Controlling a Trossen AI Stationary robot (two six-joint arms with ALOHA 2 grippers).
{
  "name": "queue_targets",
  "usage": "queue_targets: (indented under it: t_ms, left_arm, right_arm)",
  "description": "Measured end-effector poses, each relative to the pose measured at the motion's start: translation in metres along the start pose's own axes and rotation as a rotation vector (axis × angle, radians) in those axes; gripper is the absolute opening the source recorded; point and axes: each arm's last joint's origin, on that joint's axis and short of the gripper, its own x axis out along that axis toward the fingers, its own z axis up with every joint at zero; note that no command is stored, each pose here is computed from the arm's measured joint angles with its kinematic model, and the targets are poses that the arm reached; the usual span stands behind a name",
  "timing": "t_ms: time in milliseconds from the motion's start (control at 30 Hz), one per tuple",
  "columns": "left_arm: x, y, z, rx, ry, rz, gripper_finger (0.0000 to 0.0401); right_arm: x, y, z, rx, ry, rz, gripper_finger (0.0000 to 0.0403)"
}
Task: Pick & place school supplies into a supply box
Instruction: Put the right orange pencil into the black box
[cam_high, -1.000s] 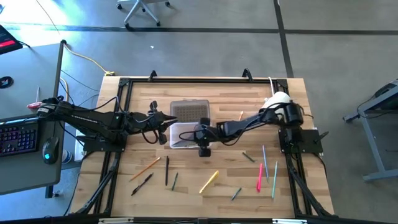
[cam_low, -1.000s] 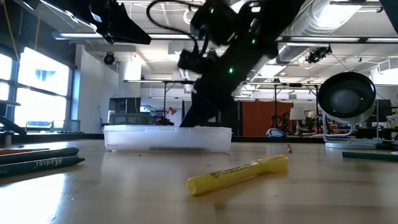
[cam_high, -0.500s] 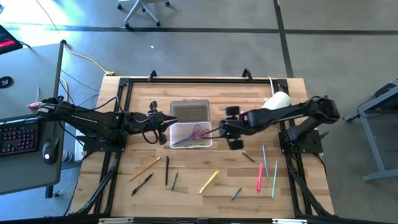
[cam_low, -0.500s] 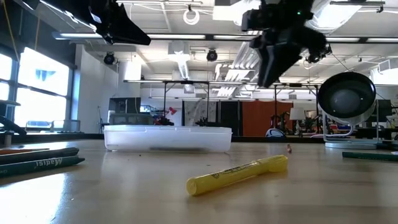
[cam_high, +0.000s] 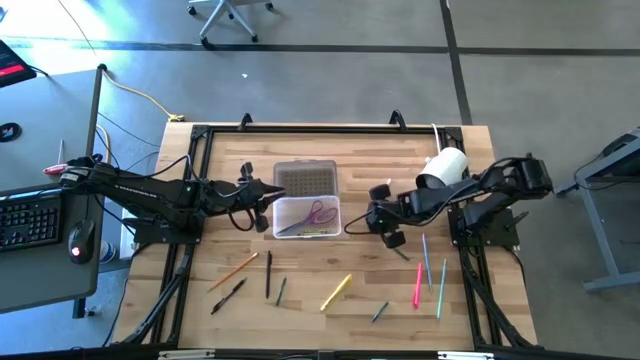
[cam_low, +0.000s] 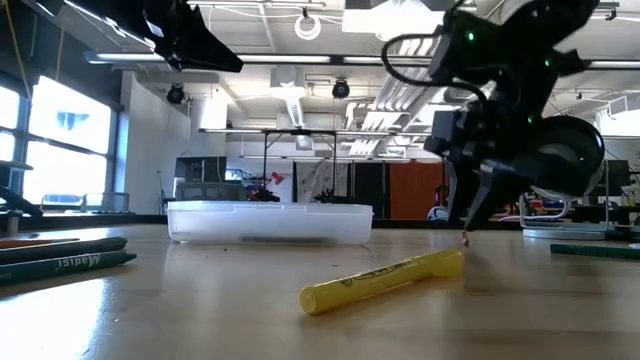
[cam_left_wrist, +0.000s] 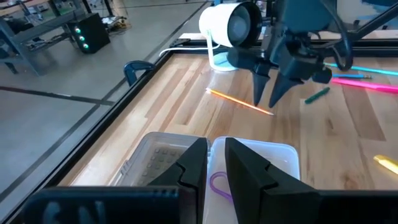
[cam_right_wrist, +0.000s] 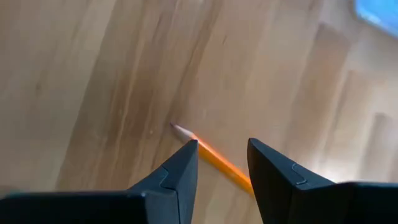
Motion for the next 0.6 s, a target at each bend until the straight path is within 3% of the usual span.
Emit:
queue_targets:
  t_ms: [200, 433, 600]
  left_arm:
    - [0.0, 0.001, 0.0, 0.0, 0.0, 0.018, 0.0092]
    - [0.0, 0.001, 0.0, 0.001, 0.0, 0.04, 0.0092]
    - [0.0, 0.001, 0.0, 0.0, 0.0, 0.039, 0.0092]
  right_arm:
    - [0.015, -0.006, -0.017, 0.072, -0.095, 0.07, 0.0117]
    - [0.025, -0.018, -0.03, 0.068, -0.178, 0.134, 0.0114]
    - [0.037, -0.018, -0.036, 0.095, -0.237, 0.222, 0.0073]
